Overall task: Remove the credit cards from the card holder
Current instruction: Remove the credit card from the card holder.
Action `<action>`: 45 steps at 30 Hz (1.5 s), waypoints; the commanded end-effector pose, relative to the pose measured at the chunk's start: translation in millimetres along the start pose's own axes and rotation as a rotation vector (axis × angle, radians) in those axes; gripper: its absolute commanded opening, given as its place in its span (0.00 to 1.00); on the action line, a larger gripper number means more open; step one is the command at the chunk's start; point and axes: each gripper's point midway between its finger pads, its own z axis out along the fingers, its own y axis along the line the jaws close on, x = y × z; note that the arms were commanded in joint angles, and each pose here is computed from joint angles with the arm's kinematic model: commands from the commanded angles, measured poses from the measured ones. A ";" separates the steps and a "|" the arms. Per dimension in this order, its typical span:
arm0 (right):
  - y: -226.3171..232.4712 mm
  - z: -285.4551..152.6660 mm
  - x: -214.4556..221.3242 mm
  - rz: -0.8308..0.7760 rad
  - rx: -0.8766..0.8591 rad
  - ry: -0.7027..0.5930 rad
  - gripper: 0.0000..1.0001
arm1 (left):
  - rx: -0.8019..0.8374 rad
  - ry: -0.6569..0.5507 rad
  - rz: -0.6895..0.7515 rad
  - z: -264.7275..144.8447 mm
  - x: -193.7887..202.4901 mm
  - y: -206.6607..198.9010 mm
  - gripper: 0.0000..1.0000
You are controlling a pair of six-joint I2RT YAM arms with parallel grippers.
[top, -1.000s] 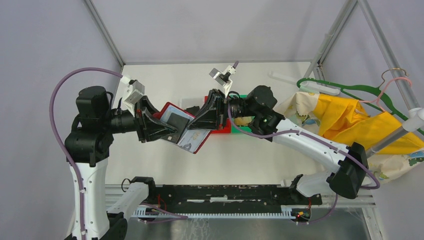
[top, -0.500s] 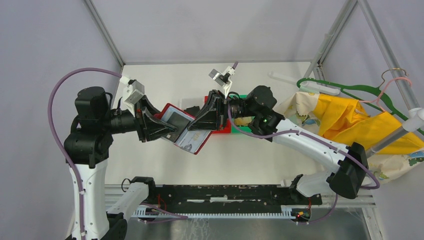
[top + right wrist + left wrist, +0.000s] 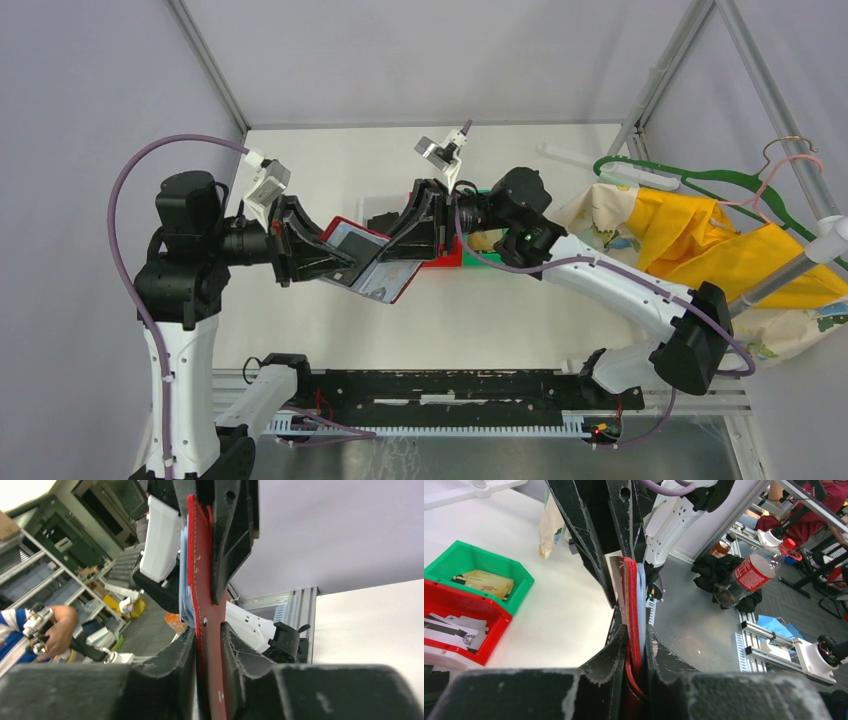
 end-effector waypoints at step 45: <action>-35.4 19.6 -15.0 0.145 0.047 -0.265 0.48 | -0.276 -0.109 -0.188 -0.6 -11.0 48.8 0.10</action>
